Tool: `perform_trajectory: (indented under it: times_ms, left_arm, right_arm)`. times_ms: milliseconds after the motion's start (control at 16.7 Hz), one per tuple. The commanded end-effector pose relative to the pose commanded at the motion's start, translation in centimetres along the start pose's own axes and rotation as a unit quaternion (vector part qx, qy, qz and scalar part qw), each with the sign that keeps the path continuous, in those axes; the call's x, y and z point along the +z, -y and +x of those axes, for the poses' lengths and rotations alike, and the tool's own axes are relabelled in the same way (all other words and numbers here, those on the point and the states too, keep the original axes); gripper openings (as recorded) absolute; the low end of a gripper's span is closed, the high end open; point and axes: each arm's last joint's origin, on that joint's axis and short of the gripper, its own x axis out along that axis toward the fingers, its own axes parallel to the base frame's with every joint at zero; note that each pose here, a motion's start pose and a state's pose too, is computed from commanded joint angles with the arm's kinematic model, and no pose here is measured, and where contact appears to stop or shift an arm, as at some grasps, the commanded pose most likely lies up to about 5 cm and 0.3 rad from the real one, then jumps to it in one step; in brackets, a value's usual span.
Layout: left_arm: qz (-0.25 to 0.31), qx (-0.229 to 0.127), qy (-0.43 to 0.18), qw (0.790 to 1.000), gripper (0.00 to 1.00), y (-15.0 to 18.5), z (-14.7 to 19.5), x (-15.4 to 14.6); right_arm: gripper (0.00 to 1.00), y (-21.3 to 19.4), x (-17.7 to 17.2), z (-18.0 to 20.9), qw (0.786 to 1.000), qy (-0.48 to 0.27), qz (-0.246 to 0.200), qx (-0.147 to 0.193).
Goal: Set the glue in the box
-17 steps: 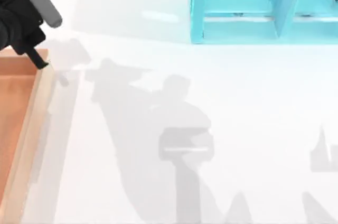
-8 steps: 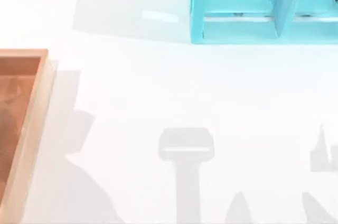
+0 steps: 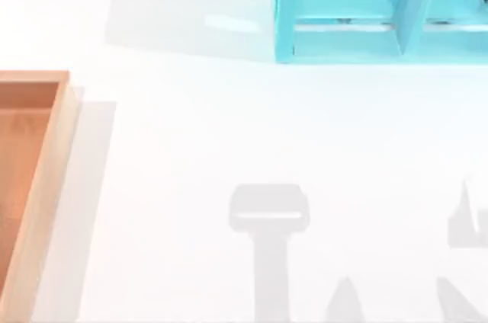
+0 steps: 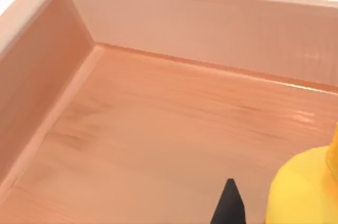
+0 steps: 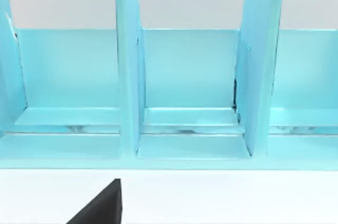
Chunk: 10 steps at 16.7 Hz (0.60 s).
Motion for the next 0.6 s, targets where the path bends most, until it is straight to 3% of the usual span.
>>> perform_trajectory:
  times_ms: [300,600]
  left_arm:
    - [-0.101,0.073,0.119,0.985,0.00,2.6,-2.6,-2.2]
    - [-0.150,0.129,0.166,0.966,0.00,3.6,-4.3,-2.9]
  right_arm:
    - [1.00,0.0,0.0,0.0,1.000,0.000,0.000,0.000]
    - [1.00,0.0,0.0,0.0,1.000,0.000,0.000,0.000]
